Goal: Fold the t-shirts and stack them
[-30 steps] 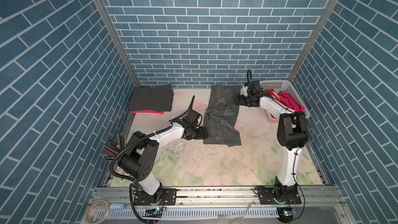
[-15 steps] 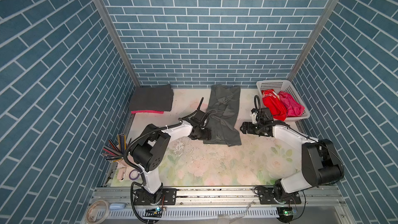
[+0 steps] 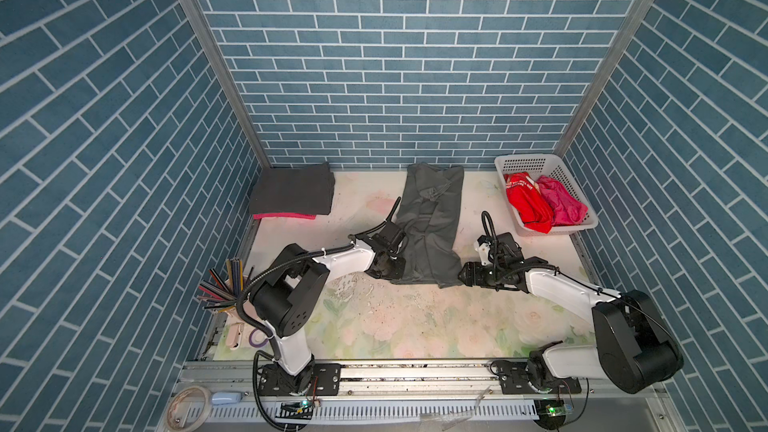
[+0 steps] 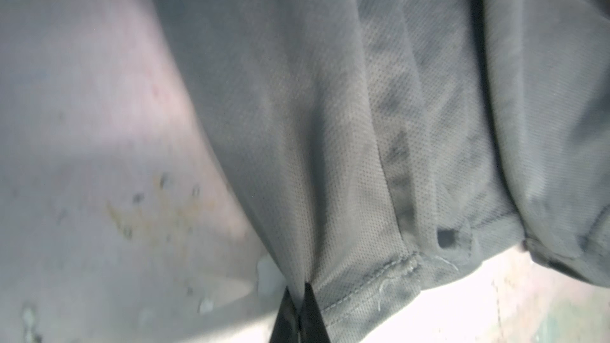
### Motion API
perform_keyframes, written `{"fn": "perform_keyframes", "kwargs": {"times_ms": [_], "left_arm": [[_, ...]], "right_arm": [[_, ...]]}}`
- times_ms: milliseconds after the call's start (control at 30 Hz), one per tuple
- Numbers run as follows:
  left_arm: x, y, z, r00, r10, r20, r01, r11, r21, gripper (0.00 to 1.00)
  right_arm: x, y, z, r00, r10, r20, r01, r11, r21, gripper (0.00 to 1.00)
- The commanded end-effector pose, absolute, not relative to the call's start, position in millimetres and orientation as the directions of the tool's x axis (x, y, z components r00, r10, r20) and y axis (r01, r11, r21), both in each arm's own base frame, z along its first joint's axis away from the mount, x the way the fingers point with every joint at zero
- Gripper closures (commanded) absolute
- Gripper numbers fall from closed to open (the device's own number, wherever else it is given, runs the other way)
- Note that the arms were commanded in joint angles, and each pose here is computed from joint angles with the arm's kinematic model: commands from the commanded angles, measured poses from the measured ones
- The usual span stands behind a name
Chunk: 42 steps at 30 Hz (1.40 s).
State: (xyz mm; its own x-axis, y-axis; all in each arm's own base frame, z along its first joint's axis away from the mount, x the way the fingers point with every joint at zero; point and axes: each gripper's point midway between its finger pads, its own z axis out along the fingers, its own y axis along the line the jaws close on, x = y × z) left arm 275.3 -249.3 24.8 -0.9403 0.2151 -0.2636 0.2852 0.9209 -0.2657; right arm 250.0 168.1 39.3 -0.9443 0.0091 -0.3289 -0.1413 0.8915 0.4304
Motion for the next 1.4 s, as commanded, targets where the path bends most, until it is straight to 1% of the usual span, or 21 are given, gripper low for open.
{"fn": "perform_keyframes", "kwargs": {"times_ms": [0, 100, 233, 333, 533, 667, 733, 867, 967, 1033, 1100, 1133, 1167, 1367], "left_arm": [[251.7, -242.7, 30.1, -0.948, 0.213, -0.237, 0.279, 0.913, -0.298, 1.00], [237.8, -242.0, 31.7, -0.953, 0.191, -0.236, 0.266, 0.900, -0.347, 1.00], [224.4, -247.9, 37.3, -0.954, 0.177, -0.244, 0.265, 0.876, -0.404, 1.00], [218.8, -253.4, 41.2, -0.950, 0.181, -0.256, 0.279, 0.861, -0.426, 1.00], [210.0, -256.2, 37.9, -0.945, 0.203, -0.255, 0.300, 0.848, -0.436, 1.00], [205.8, -254.5, 37.6, -0.943, 0.208, -0.259, 0.308, 0.841, -0.445, 1.00], [203.1, -253.2, 36.8, -0.942, 0.215, -0.258, 0.313, 0.839, -0.445, 1.00], [200.8, -248.2, 36.1, -0.940, 0.221, -0.261, 0.319, 0.844, -0.431, 1.00], [200.7, -246.8, 36.6, -0.938, 0.221, -0.267, 0.321, 0.845, -0.428, 1.00], [200.3, -246.6, 36.2, -0.939, 0.219, -0.267, 0.319, 0.846, -0.427, 1.00], [199.8, -245.7, 35.2, -0.941, 0.213, -0.264, 0.313, 0.847, -0.429, 1.00], [198.5, -245.2, 34.7, -0.942, 0.210, -0.262, 0.309, 0.847, -0.432, 1.00], [197.5, -244.8, 34.3, -0.943, 0.207, -0.260, 0.306, 0.847, -0.435, 1.00], [183.6, -238.5, 44.5, -0.952, 0.189, -0.240, 0.283, 0.838, -0.467, 1.00]], "right_arm": [[242.6, 180.6, 44.8, -0.948, 0.051, -0.316, -0.117, 0.864, 0.489, 0.29], [231.2, 192.6, 42.1, -0.956, 0.051, -0.289, -0.113, 0.845, 0.523, 0.31], [208.7, 202.8, 36.2, -0.968, 0.038, -0.247, -0.103, 0.841, 0.531, 0.32], [193.0, 198.9, 34.4, -0.970, 0.054, -0.239, -0.078, 0.855, 0.512, 0.32], [168.4, 178.0, 29.3, -0.973, 0.100, -0.208, -0.013, 0.876, 0.482, 0.34], [159.6, 176.5, 19.7, -0.976, 0.123, -0.182, 0.014, 0.862, 0.507, 0.36], [158.5, 181.4, 14.6, -0.978, 0.132, -0.162, 0.026, 0.846, 0.532, 0.40], [156.8, 192.3, 8.0, -0.981, 0.132, -0.143, 0.030, 0.828, 0.559, 0.47], [157.6, 199.1, 6.9, -0.982, 0.126, -0.139, 0.025, 0.824, 0.567, 0.58], [156.7, 203.9, 7.4, -0.984, 0.116, -0.135, 0.019, 0.823, 0.567, 0.73], [154.6, 204.9, 8.8, -0.985, 0.105, -0.136, 0.012, 0.832, 0.554, 0.91], [153.2, 203.9, 10.4, -0.985, 0.104, -0.138, 0.011, 0.836, 0.548, 0.98], [152.4, 203.1, 13.0, -0.984, 0.105, -0.143, 0.010, 0.838, 0.546, 1.00], [150.3, 199.9, 48.5, -0.975, 0.109, -0.195, -0.016, 0.838, 0.545, 1.00]]}}
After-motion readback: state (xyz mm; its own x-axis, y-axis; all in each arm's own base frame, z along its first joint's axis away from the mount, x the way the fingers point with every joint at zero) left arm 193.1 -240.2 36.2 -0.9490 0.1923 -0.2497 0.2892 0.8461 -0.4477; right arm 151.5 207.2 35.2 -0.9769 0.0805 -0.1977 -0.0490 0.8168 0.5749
